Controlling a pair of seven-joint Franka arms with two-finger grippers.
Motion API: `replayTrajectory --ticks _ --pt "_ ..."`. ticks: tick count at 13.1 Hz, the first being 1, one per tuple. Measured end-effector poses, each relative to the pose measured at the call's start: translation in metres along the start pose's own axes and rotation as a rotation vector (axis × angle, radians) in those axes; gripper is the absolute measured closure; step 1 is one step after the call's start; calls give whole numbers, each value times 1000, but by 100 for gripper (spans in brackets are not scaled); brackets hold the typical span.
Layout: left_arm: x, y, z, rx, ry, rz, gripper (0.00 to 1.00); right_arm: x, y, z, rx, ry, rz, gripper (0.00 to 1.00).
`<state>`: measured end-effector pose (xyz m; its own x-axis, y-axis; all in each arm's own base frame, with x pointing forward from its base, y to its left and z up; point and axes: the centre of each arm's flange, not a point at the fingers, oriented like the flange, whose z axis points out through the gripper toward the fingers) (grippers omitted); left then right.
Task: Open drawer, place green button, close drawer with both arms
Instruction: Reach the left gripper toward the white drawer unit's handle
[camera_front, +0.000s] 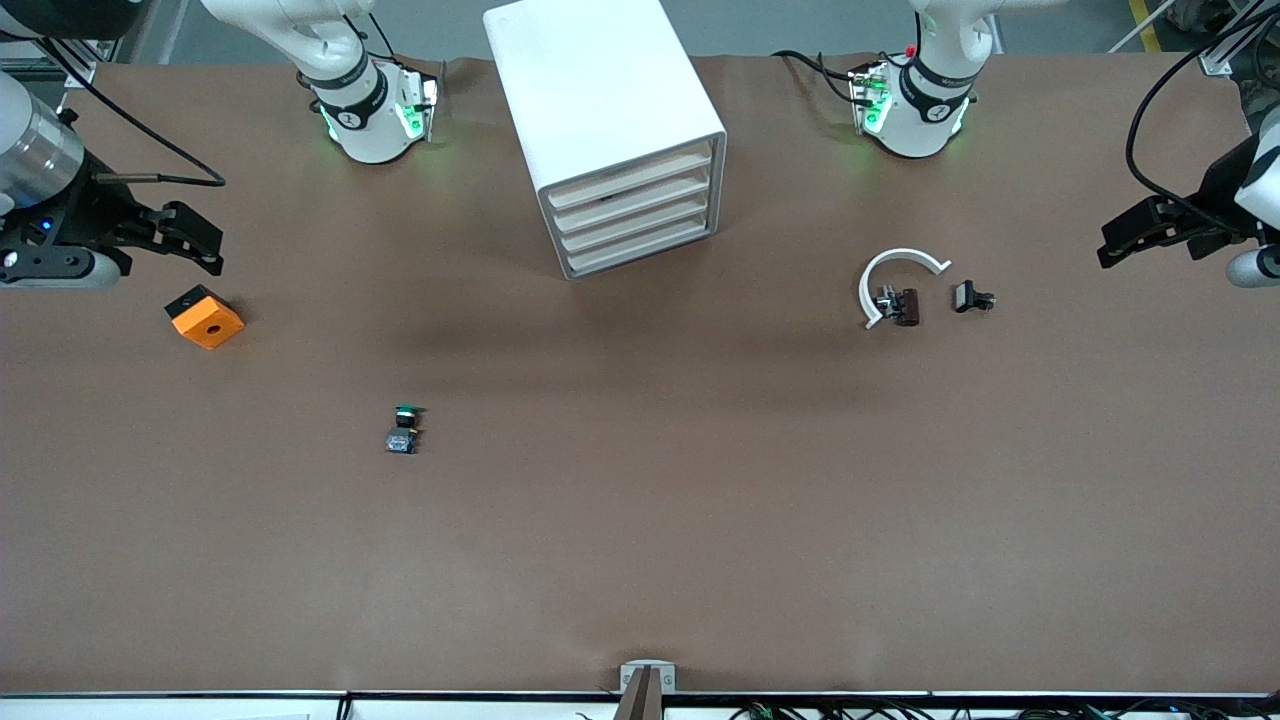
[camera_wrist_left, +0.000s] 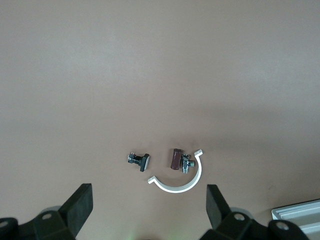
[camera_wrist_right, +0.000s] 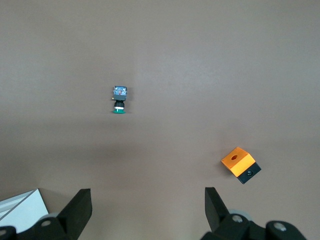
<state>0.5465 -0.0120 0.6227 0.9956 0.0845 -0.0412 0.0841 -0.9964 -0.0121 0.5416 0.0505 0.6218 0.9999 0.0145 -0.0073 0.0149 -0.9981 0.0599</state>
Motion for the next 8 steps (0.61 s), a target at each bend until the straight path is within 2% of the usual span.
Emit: replayTrajectory --ticks 2,5,8 --pt "1 -1 1 6 -1 -1 0 0 0 0 -1 1 0 0" --pt "3 -4 4 74 -2 5 0 1 0 0 -2 7 0 0" --pt "23 -2 39 86 -63 12 0 2 0 -3 -1 13 1 0"
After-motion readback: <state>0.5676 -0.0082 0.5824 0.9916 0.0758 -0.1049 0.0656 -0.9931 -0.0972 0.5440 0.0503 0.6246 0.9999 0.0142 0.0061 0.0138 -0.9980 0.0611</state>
